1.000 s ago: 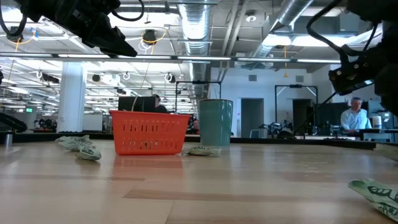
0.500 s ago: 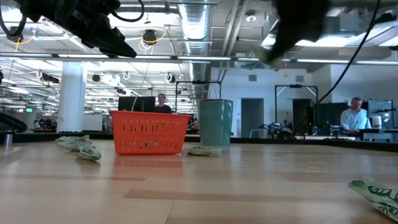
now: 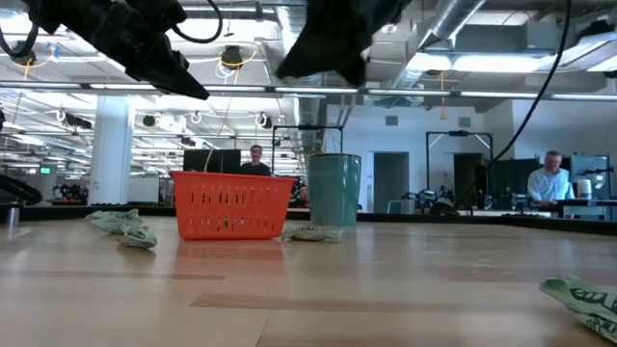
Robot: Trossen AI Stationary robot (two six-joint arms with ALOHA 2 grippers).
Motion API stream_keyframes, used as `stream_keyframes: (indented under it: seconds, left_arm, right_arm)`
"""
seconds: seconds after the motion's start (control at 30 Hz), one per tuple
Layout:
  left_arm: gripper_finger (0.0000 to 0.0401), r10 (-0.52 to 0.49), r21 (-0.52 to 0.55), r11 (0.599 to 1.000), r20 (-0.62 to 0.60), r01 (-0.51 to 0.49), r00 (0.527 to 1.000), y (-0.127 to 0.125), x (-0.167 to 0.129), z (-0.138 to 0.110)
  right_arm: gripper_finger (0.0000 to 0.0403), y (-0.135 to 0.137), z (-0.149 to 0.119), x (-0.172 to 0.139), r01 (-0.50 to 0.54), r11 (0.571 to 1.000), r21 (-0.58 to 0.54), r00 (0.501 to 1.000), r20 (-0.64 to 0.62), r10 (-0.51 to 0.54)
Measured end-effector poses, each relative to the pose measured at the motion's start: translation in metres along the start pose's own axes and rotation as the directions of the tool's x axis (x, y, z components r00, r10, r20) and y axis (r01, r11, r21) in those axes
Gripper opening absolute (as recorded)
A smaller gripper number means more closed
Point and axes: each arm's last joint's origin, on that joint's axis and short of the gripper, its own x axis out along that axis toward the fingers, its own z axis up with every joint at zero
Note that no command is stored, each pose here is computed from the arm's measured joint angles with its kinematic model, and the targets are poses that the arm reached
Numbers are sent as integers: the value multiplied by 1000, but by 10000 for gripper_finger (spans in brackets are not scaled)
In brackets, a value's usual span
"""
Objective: Pick and place items into bin
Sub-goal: Put the green stevia packet into the orange bin
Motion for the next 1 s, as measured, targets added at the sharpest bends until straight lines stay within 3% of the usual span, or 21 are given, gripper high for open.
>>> stream_keyframes:
  seconds: [0.3, 0.6, 0.8, 1.0]
  left_arm:
    - [83, 4, -3, 1000, -4, -4, 1000, 0, 0, 0]
    - [83, 13, -23, 1000, -30, -14, 999, 0, 0, -3]
    - [83, 14, -24, 1000, -31, -15, 999, 0, 0, -3]
    - [83, 13, -33, 999, -45, -14, 999, 0, 0, -4]
  right_arm:
    - [39, -24, -13, 50, -153, 987, 52, 986, -62, 156]
    - [98, -30, -21, 61, -205, 976, 76, 971, -113, 213]
    - [113, -27, -21, 34, -94, 995, 24, 977, -192, 97]
    - [112, 1, -33, 5, 21, 995, -99, 960, -276, -47]
